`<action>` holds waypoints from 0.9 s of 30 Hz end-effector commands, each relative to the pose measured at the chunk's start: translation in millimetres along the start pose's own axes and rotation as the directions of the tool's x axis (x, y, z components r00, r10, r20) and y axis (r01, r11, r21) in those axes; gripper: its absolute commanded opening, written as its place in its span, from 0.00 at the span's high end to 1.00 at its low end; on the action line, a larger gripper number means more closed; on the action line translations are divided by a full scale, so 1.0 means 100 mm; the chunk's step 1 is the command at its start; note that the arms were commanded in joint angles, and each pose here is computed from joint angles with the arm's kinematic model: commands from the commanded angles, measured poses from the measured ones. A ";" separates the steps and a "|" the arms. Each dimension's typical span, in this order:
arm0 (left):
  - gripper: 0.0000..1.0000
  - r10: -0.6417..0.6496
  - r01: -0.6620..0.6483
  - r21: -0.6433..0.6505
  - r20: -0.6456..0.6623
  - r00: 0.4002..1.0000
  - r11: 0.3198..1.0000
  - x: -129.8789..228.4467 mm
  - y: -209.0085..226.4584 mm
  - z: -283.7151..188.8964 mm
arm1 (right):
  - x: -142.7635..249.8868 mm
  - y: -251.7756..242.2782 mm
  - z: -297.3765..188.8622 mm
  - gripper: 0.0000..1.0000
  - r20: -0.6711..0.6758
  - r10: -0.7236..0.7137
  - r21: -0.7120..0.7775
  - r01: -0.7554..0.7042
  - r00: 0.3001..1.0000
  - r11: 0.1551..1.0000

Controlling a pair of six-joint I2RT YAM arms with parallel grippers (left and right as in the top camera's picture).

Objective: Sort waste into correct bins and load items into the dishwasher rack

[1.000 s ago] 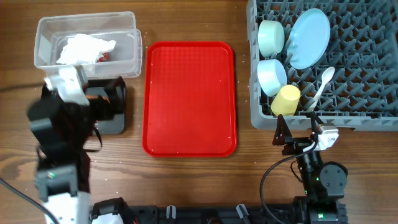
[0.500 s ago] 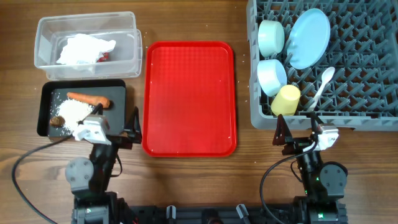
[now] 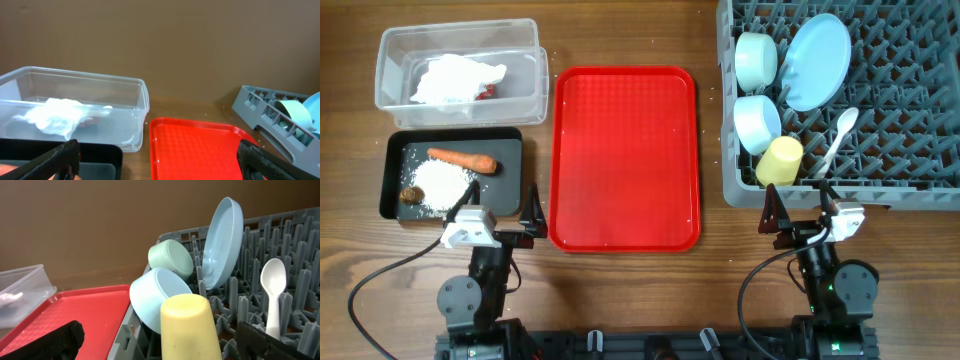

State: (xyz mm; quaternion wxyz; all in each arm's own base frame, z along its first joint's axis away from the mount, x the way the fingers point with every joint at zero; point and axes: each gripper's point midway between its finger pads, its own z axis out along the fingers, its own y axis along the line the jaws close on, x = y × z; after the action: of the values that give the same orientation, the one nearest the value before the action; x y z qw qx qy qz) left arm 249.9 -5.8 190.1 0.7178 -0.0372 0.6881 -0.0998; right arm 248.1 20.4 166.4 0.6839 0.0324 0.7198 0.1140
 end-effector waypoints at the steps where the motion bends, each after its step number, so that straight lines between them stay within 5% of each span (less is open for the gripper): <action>1: 0.00 -0.010 0.009 -0.027 -0.022 1.000 1.000 0.08 0.04 -0.04 | 0.00 0.02 0.00 0.00 0.000 0.010 -0.007 -0.010 1.000 1.000; 4: 0.00 -0.029 0.024 -0.046 -0.108 0.994 0.999 0.30 0.08 -0.06 | 0.00 0.02 0.00 0.00 -0.001 0.010 -0.008 -0.010 1.000 1.000; 27: 0.00 -0.027 0.023 -0.047 -0.104 0.994 0.999 0.29 0.08 -0.06 | 0.00 0.02 0.00 0.00 -0.001 0.010 -0.008 -0.010 1.000 1.000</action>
State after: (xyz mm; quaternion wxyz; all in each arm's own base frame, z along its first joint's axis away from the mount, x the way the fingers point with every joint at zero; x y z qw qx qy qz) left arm 245.9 -3.3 161.5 0.6790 -0.0531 0.7259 -0.0957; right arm 248.1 20.4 166.5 0.6841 0.0324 0.7197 0.1140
